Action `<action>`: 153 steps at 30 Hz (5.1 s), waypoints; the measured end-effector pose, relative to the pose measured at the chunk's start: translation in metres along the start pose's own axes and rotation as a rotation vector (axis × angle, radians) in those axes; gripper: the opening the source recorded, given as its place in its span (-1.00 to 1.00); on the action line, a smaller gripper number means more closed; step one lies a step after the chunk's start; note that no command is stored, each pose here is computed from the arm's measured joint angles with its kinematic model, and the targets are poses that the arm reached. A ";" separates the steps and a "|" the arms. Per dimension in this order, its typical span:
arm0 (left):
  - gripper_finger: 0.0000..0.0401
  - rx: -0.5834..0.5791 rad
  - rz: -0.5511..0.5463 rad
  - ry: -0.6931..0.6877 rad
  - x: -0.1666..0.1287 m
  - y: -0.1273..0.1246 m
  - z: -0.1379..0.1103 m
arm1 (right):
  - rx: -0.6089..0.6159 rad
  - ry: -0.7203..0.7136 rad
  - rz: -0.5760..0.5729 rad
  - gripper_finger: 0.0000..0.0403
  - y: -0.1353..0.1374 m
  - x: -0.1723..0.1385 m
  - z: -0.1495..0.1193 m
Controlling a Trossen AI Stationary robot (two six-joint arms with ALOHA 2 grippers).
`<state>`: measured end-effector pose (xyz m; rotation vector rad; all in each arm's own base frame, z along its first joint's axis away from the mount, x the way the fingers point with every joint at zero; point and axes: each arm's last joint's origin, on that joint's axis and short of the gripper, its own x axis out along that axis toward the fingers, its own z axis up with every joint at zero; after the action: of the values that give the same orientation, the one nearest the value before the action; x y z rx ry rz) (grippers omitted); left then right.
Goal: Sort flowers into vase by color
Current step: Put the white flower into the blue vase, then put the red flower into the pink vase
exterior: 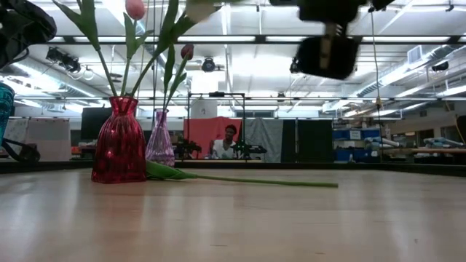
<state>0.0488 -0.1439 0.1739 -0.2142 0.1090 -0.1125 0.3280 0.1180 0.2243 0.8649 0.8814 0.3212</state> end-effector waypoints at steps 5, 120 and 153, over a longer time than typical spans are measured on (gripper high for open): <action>0.07 0.001 0.009 -0.006 0.000 0.000 0.000 | -0.080 -0.079 0.142 -1.00 0.010 0.011 0.010; 0.07 0.021 0.040 -0.025 0.000 0.001 0.001 | -0.671 -0.340 -0.497 -0.38 0.014 -0.002 0.033; 0.07 0.084 0.136 -0.076 0.000 0.004 0.002 | -0.325 -0.066 -0.726 -0.38 -0.095 0.075 0.101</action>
<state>0.0493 -0.1397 0.1754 -0.1267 0.0425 0.0261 0.4448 0.0481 0.1446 0.2179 0.9877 -0.1951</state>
